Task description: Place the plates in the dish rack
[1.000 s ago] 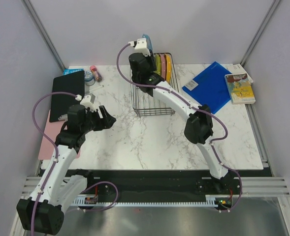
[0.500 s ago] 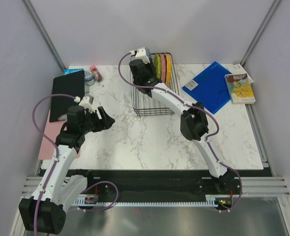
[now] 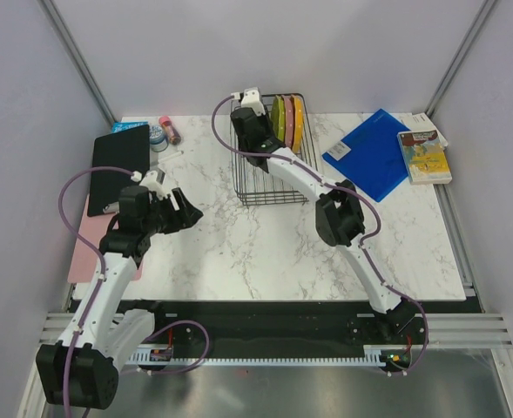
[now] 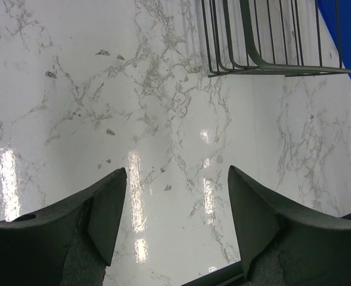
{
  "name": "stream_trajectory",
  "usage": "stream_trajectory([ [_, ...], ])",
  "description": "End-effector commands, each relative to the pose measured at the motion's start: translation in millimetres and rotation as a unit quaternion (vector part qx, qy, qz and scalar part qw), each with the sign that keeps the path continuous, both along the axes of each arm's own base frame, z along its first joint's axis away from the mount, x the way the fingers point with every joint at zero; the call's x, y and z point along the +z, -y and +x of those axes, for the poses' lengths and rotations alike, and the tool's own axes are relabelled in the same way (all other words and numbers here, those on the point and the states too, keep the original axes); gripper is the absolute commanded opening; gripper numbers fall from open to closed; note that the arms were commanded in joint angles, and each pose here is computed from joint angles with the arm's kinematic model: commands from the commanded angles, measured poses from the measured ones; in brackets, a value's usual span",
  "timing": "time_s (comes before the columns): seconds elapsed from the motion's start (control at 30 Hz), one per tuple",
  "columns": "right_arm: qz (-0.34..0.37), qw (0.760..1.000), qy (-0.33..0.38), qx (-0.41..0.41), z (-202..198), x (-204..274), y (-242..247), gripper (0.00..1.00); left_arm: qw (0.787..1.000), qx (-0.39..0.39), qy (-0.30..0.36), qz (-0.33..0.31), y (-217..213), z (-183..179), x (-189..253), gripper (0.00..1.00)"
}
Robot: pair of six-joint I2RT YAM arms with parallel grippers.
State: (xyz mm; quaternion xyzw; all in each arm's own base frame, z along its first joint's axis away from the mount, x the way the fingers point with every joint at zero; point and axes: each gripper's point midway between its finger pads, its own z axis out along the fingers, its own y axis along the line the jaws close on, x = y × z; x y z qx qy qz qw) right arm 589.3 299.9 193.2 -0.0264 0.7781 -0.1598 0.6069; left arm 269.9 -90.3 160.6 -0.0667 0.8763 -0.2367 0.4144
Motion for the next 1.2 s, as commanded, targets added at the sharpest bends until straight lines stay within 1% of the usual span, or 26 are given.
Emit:
stream_trajectory([
  [0.0,0.049,0.997,0.057,-0.012,9.1,37.8,-2.7,0.0,1.0,0.002,0.007,-0.016,1.8,6.4,2.0,0.75],
  [0.13,0.046,0.997,0.054,-0.014,10.9,30.4,-2.4,0.0,1.0,0.006,0.006,-0.017,-1.0,8.7,1.9,0.76],
  [0.2,0.044,0.998,0.052,-0.013,11.0,28.8,-2.6,0.09,1.0,0.008,0.006,-0.016,-2.0,9.9,2.7,0.76],
  [0.23,0.044,0.998,0.054,-0.013,11.2,31.9,-1.6,0.23,1.0,0.009,0.009,-0.017,-2.8,10.8,4.8,0.76],
  [0.27,0.044,0.998,0.053,-0.008,10.8,32.7,-2.5,0.3,1.0,0.008,0.01,-0.017,-2.6,11.2,5.7,0.76],
  [0.3,0.041,0.998,0.054,-0.003,9.7,38.3,-2.5,0.46,1.0,0.007,0.011,-0.017,-2.9,11.2,6.5,0.76],
  [0.37,0.039,0.998,0.054,0.008,8.4,41.5,-3.7,0.62,1.0,0.008,0.016,-0.016,-4.0,12.4,8.8,0.76],
  [0.4,0.038,0.997,0.061,0.012,5.2,54.3,-2.5,0.7,1.0,0.01,0.018,-0.016,-4.9,12.8,9.8,0.76],
  [0.47,0.032,0.997,0.067,0.019,0.7,60.1,-3.4,0.75,1.0,0.012,0.022,-0.016,-6.0,13.9,11.2,0.76],
  [0.5,0.037,0.996,0.083,0.02,-6.5,82.9,-2.4,0.78,0.999,0.013,0.023,-0.017,-6.0,13.8,11.8,0.76],
  [0.57,0.029,0.995,0.097,0.025,-14.2,95.7,-1.4,0.81,0.999,0.012,0.028,-0.019,-5.5,13.3,13.5,0.76],
  [0.6,0.037,0.992,0.114,0.032,-25.8,121.8,-3.4,0.83,0.999,0.012,0.03,-0.021,-5.2,13.2,14.3,0.76],
  [0.67,0.034,0.991,0.124,0.038,-36.7,135.8,-4.0,0.84,0.999,0.009,0.036,-0.023,-4.0,12.0,17.1,0.76],
  [0.7,0.045,0.988,0.139,0.046,-48.4,160.3,-4.0,0.85,0.999,0.01,0.038,-0.024,-3.9,11.7,18.4,0.76],
  [0.77,0.038,0.987,0.143,0.056,-60.9,173.7,-3.8,0.87,0.999,0.005,0.044,-0.027,-2.3,10.7,22.5,0.76],
  [0.8,0.048,0.984,0.157,0.062,-74.5,198.8,0.2,0.91,0.998,0.003,0.051,-0.026,-2.2,10.3,25.9,0.76],
  [0.87,0.03,0.987,0.135,0.085,-87.5,196.0,2.1,0.97,0.998,0.002,0.061,-0.023,-2.6,11.0,32.1,0.77],
  [0.9,0.036,0.985,0.142,0.091,-101.2,217.2,14.3,0.98,0.998,0.004,0.064,-0.016,-4.9,12.6,32.7,0.78],
  [0.93,0.01,0.989,0.117,0.09,-107.3,198.1,20.9,0.98,0.997,0.006,0.074,-0.008,-7.2,15.9,39.7,0.81],
  [0.97,-0.005,0.99,0.113,0.082,-113.9,199.1,31.2,0.98,0.997,0.009,0.079,0.002,-9.9,19.8,42.1,0.92],
  [1.0,-0.022,0.991,0.11,0.074,-127.9,210.4,48.8,0.98,0.996,0.021,0.082,0.028,-18.6,27.1,41.7,0.99],
  [1.03,-0.054,0.993,0.086,0.062,-133.9,190.0,60.5,0.98,0.994,0.025,0.099,0.041,-22.5,34.8,54.1,1.0],
  [1.07,-0.073,0.994,0.077,0.011,-143.7,186.7,84.2,0.98,0.993,0.023,0.106,0.053,-24.8,40.1,57.5,1.0],
  [1.1,-0.086,0.993,0.076,-0.014,-155.8,194.7,104.0,0.98,0.99,0.019,0.119,0.078,-29.3,47.0,61.4,1.0],
  [1.13,-0.118,0.991,0.052,-0.035,-163.4,175.4,118.6,0.98,0.988,0.021,0.12,0.09,-32.3,56.8,65.7,1.0],
  [1.17,-0.128,0.988,0.051,-0.069,-177.6,182.5,140.8,0.98,0.987,0.021,0.124,0.104,-35.7,61.9,68.5,1.0],
])
